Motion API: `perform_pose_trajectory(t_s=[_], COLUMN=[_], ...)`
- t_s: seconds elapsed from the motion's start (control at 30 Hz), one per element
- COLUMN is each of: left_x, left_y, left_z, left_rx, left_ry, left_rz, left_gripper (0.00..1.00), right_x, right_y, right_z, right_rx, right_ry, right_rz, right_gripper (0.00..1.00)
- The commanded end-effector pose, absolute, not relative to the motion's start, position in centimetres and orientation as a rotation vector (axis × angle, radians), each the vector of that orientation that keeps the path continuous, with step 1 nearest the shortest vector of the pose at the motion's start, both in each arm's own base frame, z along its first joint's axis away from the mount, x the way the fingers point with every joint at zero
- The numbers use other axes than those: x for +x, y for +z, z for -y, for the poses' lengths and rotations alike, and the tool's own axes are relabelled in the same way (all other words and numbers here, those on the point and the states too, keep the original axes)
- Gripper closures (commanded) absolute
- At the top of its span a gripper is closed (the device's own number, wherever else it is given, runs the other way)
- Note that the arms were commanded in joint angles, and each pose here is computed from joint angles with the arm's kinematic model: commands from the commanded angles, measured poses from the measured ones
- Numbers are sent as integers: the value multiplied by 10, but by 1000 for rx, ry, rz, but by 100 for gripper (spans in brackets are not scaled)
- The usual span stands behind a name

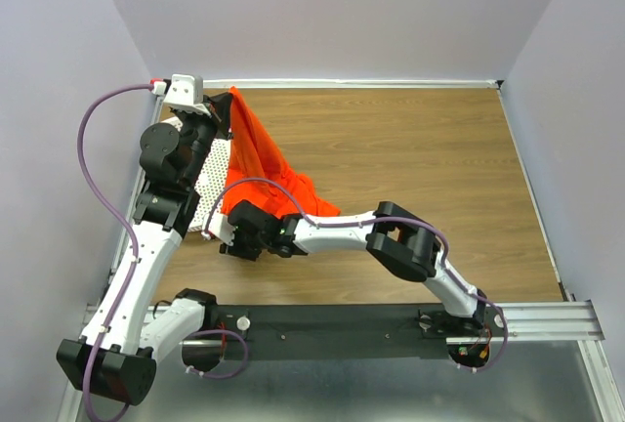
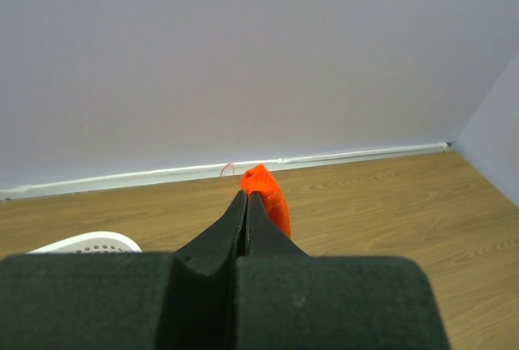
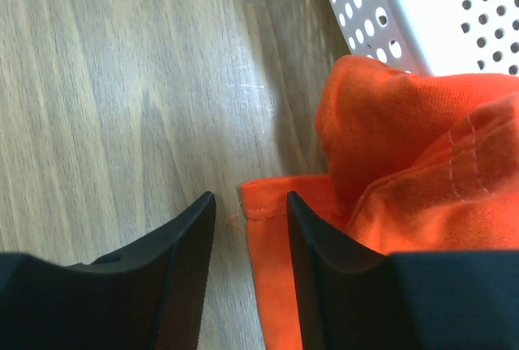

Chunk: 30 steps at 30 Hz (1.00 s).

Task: Fold and stack the t-shirts
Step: Flatten the tshirt out

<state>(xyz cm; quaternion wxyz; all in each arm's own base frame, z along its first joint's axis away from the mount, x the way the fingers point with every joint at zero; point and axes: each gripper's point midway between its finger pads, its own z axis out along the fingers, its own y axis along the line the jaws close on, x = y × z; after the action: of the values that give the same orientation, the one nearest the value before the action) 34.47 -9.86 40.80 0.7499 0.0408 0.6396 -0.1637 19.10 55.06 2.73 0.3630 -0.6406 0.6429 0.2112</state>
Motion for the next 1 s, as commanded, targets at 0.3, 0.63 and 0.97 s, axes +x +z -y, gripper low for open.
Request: perform_pose_trajectory(t_s=[0.3,0.63,0.97], left_x=[341,342,342], left_y=[416,416,418], left_z=[88,88,89], left_rx=[71,74,77], left_ry=[-317,-319,-332], left_rz=[-1357,-1356,-1349], left_gripper=[100,100,100], right_x=[206,169,146], right_y=[-12,42,139], right_z=[-529,-523,-475], right_rx=[-1645,-1765,-1807], right_ry=[472,715,887], right_rz=[-1792,-1671,-1452], right_gripper=[75,99,100])
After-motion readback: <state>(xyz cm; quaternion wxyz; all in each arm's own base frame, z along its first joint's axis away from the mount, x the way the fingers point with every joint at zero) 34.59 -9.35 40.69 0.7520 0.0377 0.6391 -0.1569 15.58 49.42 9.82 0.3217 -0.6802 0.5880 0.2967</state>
